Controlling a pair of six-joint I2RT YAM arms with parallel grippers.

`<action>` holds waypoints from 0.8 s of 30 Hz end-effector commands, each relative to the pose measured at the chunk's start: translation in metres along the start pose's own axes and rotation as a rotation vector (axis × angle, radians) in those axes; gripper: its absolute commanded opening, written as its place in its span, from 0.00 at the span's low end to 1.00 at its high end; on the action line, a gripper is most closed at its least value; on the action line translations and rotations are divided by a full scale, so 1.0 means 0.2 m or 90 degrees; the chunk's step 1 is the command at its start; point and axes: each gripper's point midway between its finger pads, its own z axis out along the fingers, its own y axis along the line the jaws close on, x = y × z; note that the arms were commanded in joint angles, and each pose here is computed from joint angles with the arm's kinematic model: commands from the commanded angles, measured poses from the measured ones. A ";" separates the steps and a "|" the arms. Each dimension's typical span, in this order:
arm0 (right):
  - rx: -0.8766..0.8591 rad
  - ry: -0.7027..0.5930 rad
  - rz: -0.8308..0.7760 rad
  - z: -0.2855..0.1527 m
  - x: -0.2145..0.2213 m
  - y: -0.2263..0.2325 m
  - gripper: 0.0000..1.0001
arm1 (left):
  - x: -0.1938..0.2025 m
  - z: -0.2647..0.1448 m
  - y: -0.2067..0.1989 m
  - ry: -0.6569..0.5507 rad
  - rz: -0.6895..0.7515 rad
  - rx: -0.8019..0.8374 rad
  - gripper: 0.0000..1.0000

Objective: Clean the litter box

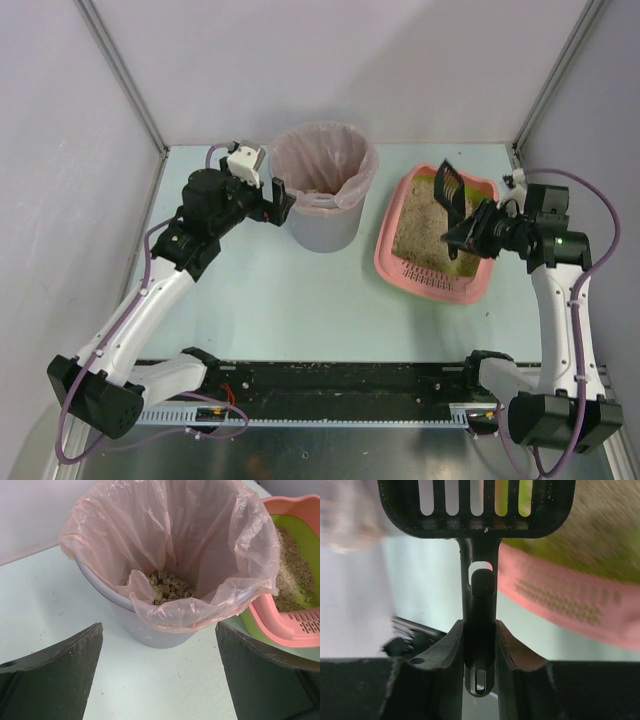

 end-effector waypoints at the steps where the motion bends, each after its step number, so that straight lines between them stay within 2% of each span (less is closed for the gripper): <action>1: 0.219 0.134 -0.050 -0.14 0.24 -0.32 0.00 | -0.03 0.01 -0.03 -0.020 0.004 0.030 0.98; 7: 0.348 0.212 -0.091 -0.14 0.30 -0.47 0.00 | -0.04 0.01 -0.07 -0.024 0.009 0.055 0.97; 13: 0.426 0.273 -0.148 -0.07 0.37 -0.51 0.00 | -0.04 0.01 -0.07 -0.029 0.010 0.053 0.97; 24: 0.407 0.329 -0.180 0.15 0.35 -0.50 0.00 | -0.02 0.03 -0.08 -0.020 0.000 0.062 0.97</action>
